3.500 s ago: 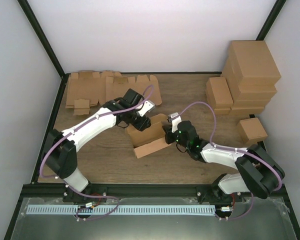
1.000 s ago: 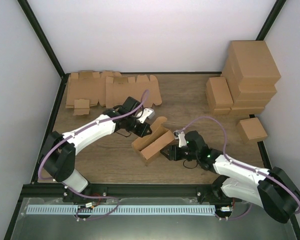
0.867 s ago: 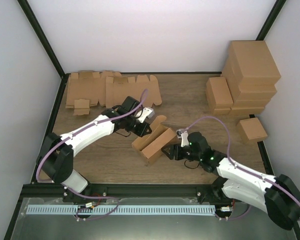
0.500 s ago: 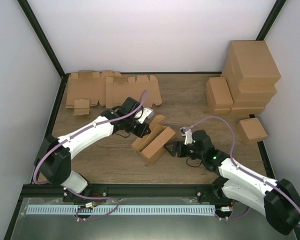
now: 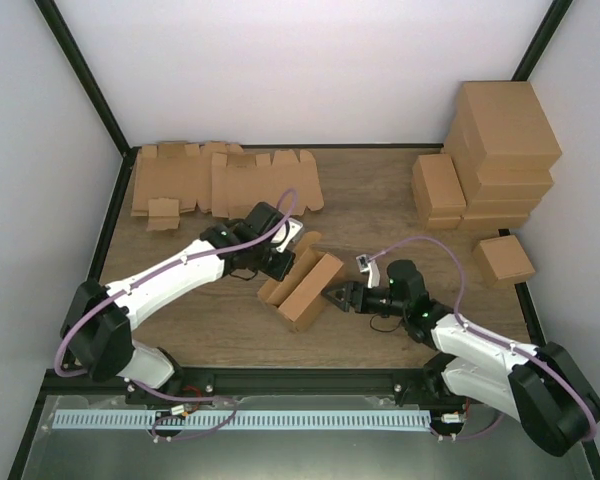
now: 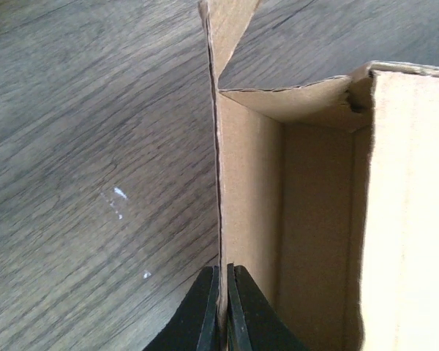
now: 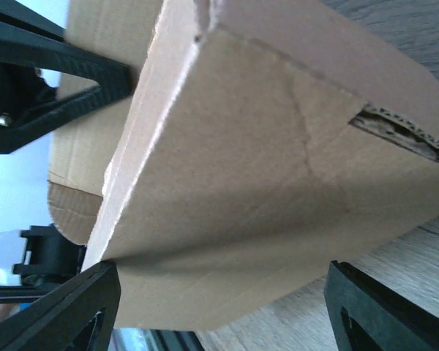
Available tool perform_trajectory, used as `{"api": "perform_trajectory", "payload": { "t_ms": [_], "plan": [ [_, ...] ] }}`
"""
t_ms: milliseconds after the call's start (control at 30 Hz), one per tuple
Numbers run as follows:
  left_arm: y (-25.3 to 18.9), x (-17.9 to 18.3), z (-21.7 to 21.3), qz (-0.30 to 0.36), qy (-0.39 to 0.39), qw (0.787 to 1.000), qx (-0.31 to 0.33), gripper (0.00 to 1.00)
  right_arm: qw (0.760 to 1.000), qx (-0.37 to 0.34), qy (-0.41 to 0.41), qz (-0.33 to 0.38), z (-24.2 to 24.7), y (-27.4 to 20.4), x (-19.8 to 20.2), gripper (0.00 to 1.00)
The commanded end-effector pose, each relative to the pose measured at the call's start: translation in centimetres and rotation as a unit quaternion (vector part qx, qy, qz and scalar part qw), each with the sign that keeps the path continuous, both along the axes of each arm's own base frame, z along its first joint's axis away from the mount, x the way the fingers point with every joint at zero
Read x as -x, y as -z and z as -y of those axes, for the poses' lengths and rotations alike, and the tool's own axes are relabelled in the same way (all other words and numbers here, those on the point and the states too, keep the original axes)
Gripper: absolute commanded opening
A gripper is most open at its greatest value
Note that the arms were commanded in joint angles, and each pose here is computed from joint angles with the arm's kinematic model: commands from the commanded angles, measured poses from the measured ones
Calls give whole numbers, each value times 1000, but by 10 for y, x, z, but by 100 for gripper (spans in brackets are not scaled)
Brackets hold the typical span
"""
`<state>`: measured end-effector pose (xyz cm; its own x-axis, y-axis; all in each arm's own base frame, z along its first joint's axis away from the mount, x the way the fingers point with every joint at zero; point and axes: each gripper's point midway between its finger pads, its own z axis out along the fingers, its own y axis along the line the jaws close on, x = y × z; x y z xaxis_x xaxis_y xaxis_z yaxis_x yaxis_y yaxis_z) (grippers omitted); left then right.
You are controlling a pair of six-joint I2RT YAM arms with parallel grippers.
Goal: Fold the paper box
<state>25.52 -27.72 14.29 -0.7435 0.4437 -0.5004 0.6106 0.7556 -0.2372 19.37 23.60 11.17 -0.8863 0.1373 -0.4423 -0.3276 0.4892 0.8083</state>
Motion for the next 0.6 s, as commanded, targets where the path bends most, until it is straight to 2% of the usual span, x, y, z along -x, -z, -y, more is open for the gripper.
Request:
{"api": "perform_trajectory", "payload": {
  "t_ms": [0, 100, 233, 300, 567],
  "plan": [
    [-4, -2, -9, 24, -26, 999, -32, 5, 998, -56, -3, 16, -7, -25, -4, 82],
    [-8, -2, -9, 34, -30, 998, -34, 5, 999, -43, 7, 6, -5, -19, -8, 83],
    [-15, -5, -10, 51, -38, 997, -38, 5, 999, -8, 12, -31, -4, 5, -9, 72],
    [-14, -4, -11, 53, -39, 997, -42, 5, 999, 1, 16, -41, -2, 15, -8, 70],
    [-19, 14, 10, 51, -12, 999, -13, 6, 999, -42, 13, -24, -10, -6, -14, 66]
  ]
}}
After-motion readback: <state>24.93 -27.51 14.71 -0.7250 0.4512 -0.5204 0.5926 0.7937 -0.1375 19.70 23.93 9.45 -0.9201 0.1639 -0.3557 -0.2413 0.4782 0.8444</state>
